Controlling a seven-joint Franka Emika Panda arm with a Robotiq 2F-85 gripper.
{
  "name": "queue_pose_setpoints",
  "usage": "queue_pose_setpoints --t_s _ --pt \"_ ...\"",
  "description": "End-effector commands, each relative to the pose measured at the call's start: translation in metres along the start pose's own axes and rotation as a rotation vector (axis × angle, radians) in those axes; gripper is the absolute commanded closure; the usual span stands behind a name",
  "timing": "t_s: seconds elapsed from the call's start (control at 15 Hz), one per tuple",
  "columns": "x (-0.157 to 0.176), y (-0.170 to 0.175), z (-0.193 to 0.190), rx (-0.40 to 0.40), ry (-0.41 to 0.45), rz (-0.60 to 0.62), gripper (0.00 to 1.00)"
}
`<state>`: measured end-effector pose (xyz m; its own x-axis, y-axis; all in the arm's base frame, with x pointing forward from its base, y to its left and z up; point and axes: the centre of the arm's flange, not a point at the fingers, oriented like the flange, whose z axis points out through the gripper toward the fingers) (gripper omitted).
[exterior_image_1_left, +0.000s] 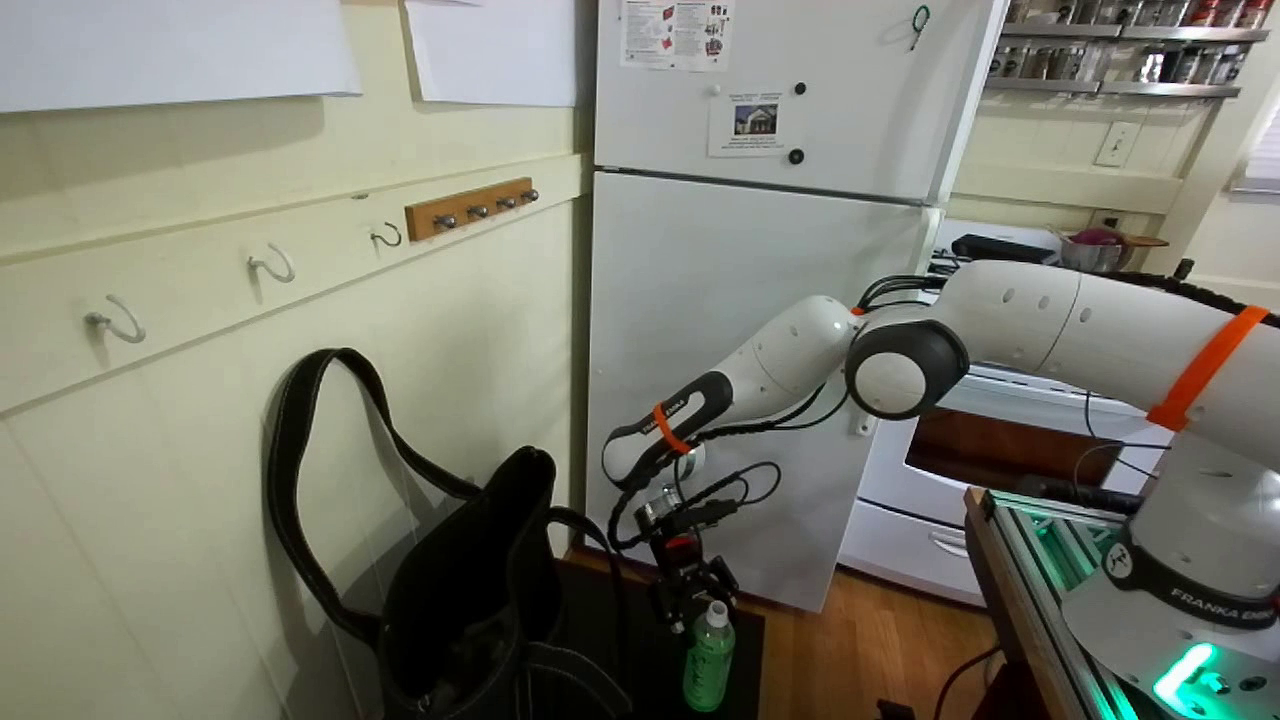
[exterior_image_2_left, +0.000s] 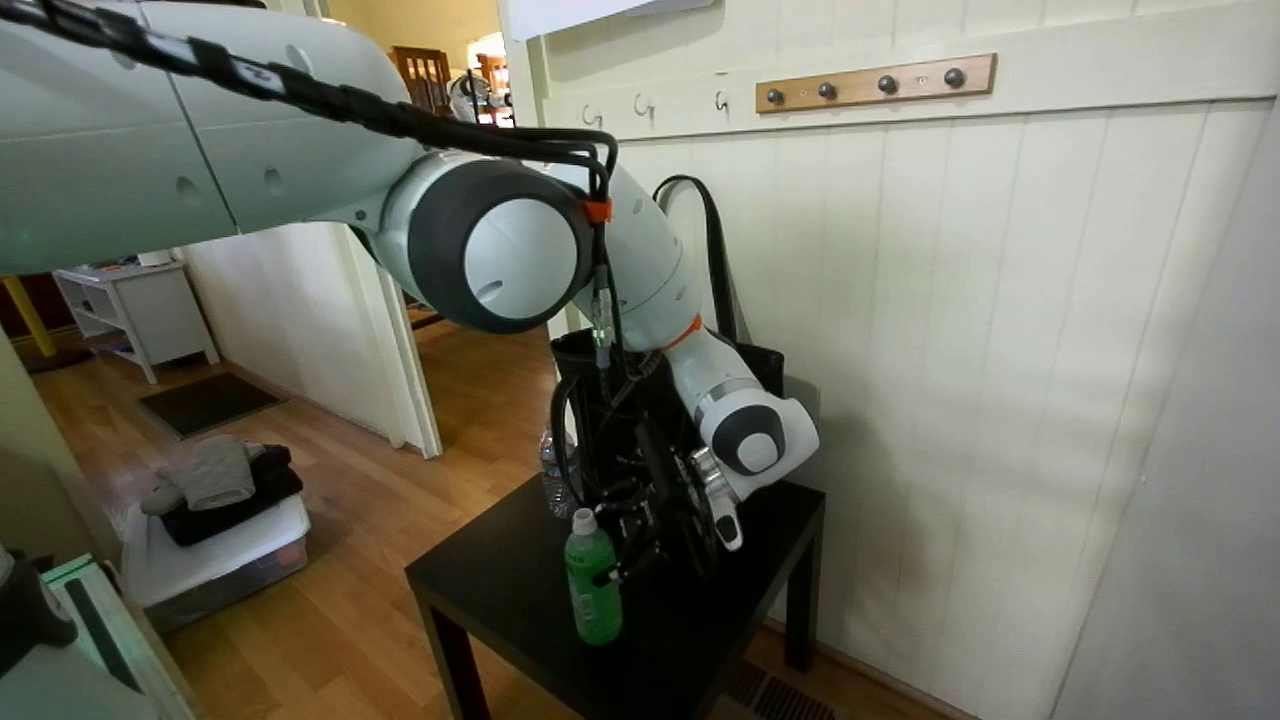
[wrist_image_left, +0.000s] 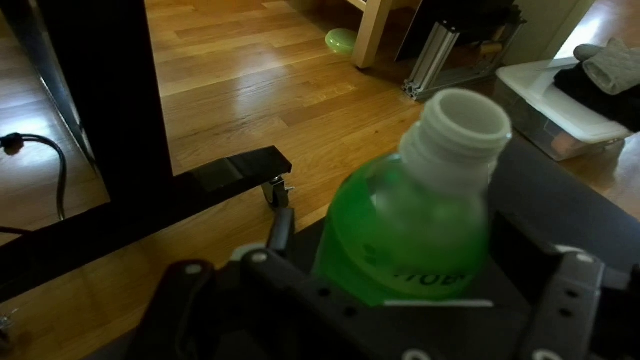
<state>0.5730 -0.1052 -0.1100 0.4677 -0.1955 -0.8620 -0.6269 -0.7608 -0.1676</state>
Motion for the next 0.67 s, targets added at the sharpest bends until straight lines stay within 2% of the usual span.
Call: queue_pose_setpoints --t_s 0.0,0.33,0.6 --pt "0.0708 -0.0155 -0.0195 0.017 -0.028 0.098 0.0" --pt "0.0721 -0.0106 -0.0203 -0.021 0.018 0.18 0.0" --pt "0.0744 -0.0124 -0.0205 -0.052 0.078 0.196 0.0"
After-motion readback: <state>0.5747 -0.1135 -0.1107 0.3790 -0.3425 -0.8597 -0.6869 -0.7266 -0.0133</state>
